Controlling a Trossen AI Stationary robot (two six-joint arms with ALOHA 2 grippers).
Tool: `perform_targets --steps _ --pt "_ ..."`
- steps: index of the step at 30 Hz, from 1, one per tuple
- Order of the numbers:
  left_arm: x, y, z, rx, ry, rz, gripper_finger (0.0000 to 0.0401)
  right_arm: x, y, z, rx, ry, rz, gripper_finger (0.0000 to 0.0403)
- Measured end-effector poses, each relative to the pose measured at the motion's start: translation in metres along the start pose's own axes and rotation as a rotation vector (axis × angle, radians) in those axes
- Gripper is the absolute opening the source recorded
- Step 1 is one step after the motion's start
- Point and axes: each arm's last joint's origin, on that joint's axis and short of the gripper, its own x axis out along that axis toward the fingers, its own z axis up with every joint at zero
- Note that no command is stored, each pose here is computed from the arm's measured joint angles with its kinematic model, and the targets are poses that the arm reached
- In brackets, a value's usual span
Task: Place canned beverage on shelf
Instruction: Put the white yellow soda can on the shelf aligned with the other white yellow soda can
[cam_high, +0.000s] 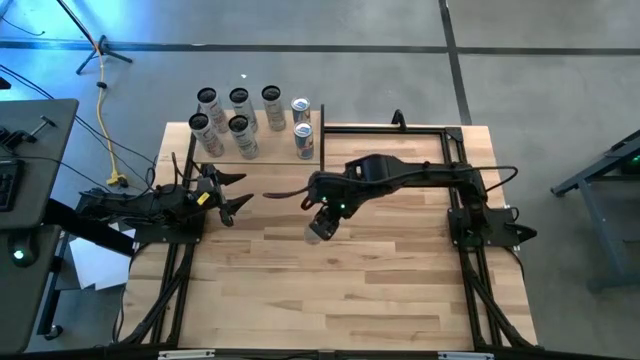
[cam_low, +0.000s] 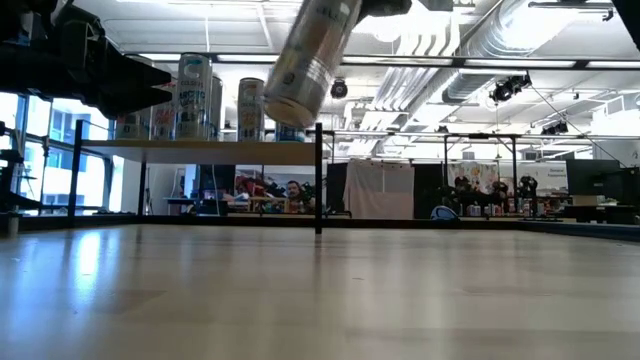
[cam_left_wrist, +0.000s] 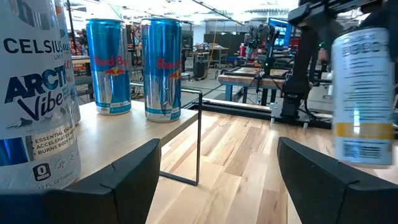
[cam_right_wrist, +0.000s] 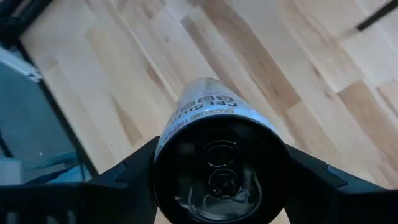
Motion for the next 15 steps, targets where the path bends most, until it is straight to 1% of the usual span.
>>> perform_targets --steps 8,15 --pt "0.000 0.000 0.000 0.000 0.000 0.000 0.0289 0.002 0.007 0.002 0.001 -0.016 0.063 0.0242" --pt "0.000 0.000 0.000 0.000 0.000 0.000 0.0289 0.013 0.017 0.012 -0.127 -0.115 0.103 0.0242"
